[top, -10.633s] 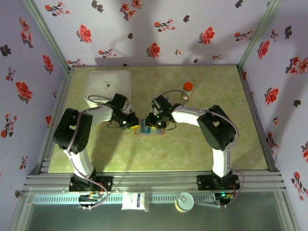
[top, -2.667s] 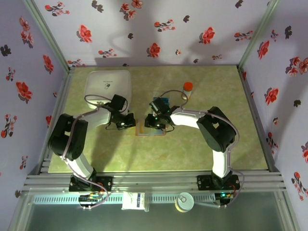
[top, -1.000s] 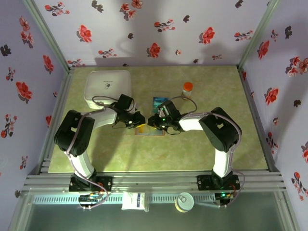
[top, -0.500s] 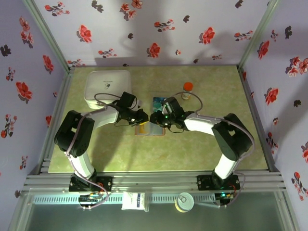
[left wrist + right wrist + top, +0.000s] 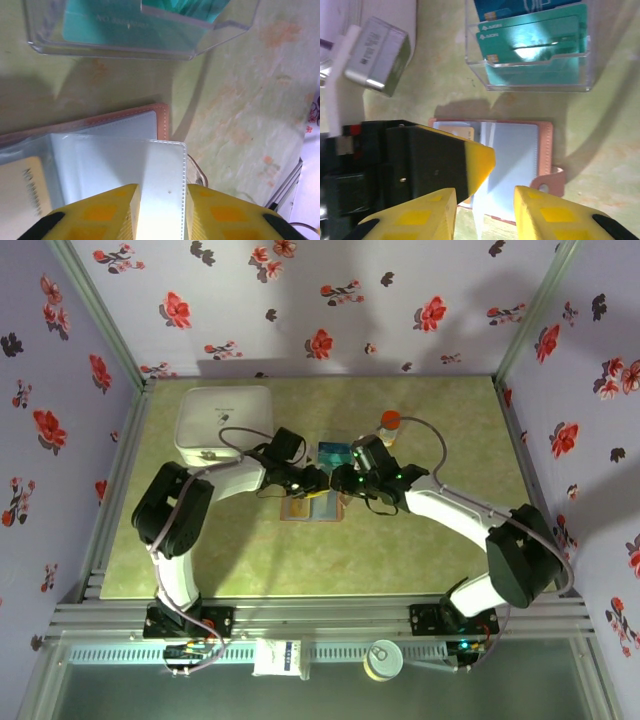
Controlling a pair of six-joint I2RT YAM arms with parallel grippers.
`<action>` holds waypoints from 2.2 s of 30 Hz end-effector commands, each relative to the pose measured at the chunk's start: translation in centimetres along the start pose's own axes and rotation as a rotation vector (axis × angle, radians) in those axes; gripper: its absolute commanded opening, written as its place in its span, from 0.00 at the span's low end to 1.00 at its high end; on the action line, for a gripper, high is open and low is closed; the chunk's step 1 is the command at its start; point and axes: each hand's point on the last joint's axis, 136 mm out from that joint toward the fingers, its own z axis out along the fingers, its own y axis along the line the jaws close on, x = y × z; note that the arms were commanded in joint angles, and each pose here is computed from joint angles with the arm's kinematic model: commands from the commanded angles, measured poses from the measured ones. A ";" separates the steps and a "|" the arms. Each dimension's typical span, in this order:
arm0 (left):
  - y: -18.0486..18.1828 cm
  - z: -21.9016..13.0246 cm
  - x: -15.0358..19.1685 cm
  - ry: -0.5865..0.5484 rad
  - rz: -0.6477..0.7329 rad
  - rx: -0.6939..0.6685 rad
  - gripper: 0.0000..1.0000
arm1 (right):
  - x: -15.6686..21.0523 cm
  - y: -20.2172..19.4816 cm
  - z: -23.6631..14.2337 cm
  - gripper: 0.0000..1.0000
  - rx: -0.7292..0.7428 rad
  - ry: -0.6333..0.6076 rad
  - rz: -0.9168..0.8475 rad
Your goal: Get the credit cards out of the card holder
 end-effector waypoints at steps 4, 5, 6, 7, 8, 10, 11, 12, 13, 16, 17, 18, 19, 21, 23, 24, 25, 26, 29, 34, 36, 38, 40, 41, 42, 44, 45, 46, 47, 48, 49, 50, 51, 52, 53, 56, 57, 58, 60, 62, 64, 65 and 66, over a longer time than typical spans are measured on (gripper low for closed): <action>-0.3 1.9 0.1 0.039 -0.004 0.003 0.32 | 0.1 -1.7 -1.2 0.37 0.068 -0.025 -0.009; -0.1 2.0 0.1 0.041 -0.007 0.001 0.32 | 0.1 -1.8 -1.2 0.37 0.068 -0.027 -0.004; 0.0 2.2 0.1 0.043 -0.010 0.000 0.33 | 0.1 -1.7 -1.3 0.37 0.066 -0.027 -0.002; 0.1 2.3 0.2 0.045 -0.011 -0.001 0.33 | 0.1 -1.6 -1.4 0.37 0.061 -0.026 0.000; 0.1 2.5 0.2 0.047 -0.013 -0.003 0.34 | 0.1 -1.5 -1.5 0.37 0.056 -0.027 0.001; 0.1 2.7 0.2 0.050 -0.014 -0.003 0.34 | 0.2 -1.4 -1.6 0.37 0.048 -0.023 0.002; 0.1 2.7 0.2 0.050 -0.016 -0.002 0.34 | 0.2 -1.5 -1.6 0.37 0.051 -0.023 0.002; 0.0 2.7 0.1 0.049 -0.014 0.000 0.35 | 0.2 -1.4 -1.7 0.37 0.052 -0.024 0.001; -0.2 2.6 0.1 0.045 -0.011 0.003 0.35 | 0.2 -1.5 -1.7 0.38 0.055 -0.022 0.000; -0.5 2.3 0.0 0.040 -0.007 0.007 0.35 | 0.5 -1.7 -1.6 0.38 0.056 -0.014 0.004; -0.7 2.0 -0.1 0.036 0.002 0.012 0.35 | 0.6 -1.6 -1.5 0.38 0.052 -0.012 0.005; -0.9 1.5 -0.2 0.026 0.007 0.018 0.35 | 0.6 -1.6 -1.4 0.38 0.050 -0.009 0.009; -1.0 1.0 -0.4 0.014 0.011 0.022 0.35 | 0.6 -1.6 -1.3 0.37 0.050 -0.006 0.011; -1.0 0.0 -0.8 -0.010 0.015 0.028 0.35 | 0.8 -1.5 -0.9 0.37 0.042 0.004 0.020; -1.0 -1.0 -1.0 -0.027 0.013 0.030 0.35 | 1.0 -1.1 -0.4 0.37 0.019 0.018 0.031; -0.9 -1.4 -1.1 -0.032 0.012 0.030 0.35 | 1.1 -0.9 -0.1 0.37 0.010 0.028 0.035; -0.9 -1.9 -1.2 -0.040 0.014 0.029 0.35 | 1.2 -0.6 0.1 0.37 0.000 0.034 0.037; -0.7 -2.3 -1.2 -0.046 0.015 0.025 0.35 | 1.3 -0.4 0.4 0.37 -0.005 0.044 0.039; 0.1 -3.4 -1.3 -0.066 0.015 0.013 0.34 | 1.6 0.3 1.2 0.36 -0.019 0.065 0.036; 3.2 -4.8 -1.2 -0.081 -0.027 -0.018 0.32 | 2.5 2.2 3.0 0.35 -0.057 0.125 0.014; 4.5 -5.2 -1.0 -0.085 -0.043 -0.029 0.31 | 2.9 2.9 3.8 0.34 -0.070 0.152 0.008; 5.5 -5.5 -0.6 -0.083 -0.052 -0.041 0.31 | 3.2 3.4 4.6 0.34 -0.074 0.175 0.003; 6.4 -5.6 -0.3 -0.079 -0.063 -0.052 0.30 | 3.4 3.7 5.3 0.34 -0.076 0.192 0.002; 6.8 -5.6 -0.1 -0.078 -0.069 -0.058 0.30 | 3.5 3.9 5.7 0.33 -0.080 0.200 0.002; 7.2 -5.7 0.0 -0.077 -0.074 -0.062 0.29 | 3.6 4.2 6.0 0.33 -0.088 0.209 0.000; 7.7 -5.6 0.3 -0.074 -0.079 -0.067 0.28 | 3.8 4.6 6.6 0.33 -0.095 0.226 -0.003; 7.9 -5.6 0.4 -0.071 -0.077 -0.073 0.28 | 4.0 4.8 6.9 0.33 -0.095 0.236 -0.006; 8.0 -5.6 0.4 -0.069 -0.077 -0.077 0.27 | 4.1 4.8 7.1 0.33 -0.095 0.244 -0.006; 8.1 -5.5 0.5 -0.066 -0.076 -0.079 0.27 | 4.1 4.9 7.3 0.33 -0.096 0.248 -0.007; 8.3 -5.5 0.6 -0.062 -0.077 -0.085 0.27 | 4.2 5.0 7.6 0.33 -0.097 0.254 -0.007; 8.4 -5.4 0.6 -0.061 -0.076 -0.093 0.26 | 4.2 5.0 7.8 0.32 -0.096 0.258 -0.008; 8.6 -5.4 0.7 -0.057 -0.076 -0.101 0.25 | 4.3 5.0 8.1 0.32 -0.095 0.265 -0.007; 8.8 -5.3 0.7 -0.054 -0.076 -0.106 0.24 | 4.4 5.0 8.3 0.32 -0.094 0.272 -0.007; 8.9 -5.3 0.8 -0.050 -0.076 -0.111 0.23 | 4.5 5.0 8.6 0.32 -0.094 0.277 -0.006; 9.0 -5.2 0.8 -0.048 -0.079 -0.112 0.22 | 4.5 5.0 8.7 0.32 -0.094 0.282 -0.005; 9.4 -5.1 1.0 -0.040 -0.084 -0.122 0.18 | 4.7 5.2 9.1 0.31 -0.104 0.293 -0.005; 9.5 -5.1 1.1 -0.039 -0.086 -0.127 0.16 | 4.8 5.1 9.2 0.31 -0.105 0.296 -0.004; 9.5 -5.2 1.2 -0.039 -0.084 -0.128 0.14 | 4.9 5.1 9.4 0.31 -0.104 0.301 -0.003; 9.6 -5.2 1.2 -0.040 -0.081 -0.132 0.13 | 5.0 5.0 9.7 0.31 -0.103 0.307 -0.003; 9.7 -5.2 1.3 -0.037 -0.079 -0.138 0.12 | 5.3 4.7 10.0 0.31 -0.097 0.315 0.001; 9.8 -5.3 1.4 -0.036 -0.079 -0.142 0.10 | 5.5 4.6 10.3 0.31 -0.098 0.324 0.004; 9.8 -5.3 1.4 -0.035 -0.079 -0.142 0.09 | 5.6 4.6 10.4 0.31 -0.097 0.326 0.004; 9.8 -5.2 1.4 -0.034 -0.078 -0.144 0.08 | 5.7 4.5 10.5 0.31 -0.096 0.328 0.005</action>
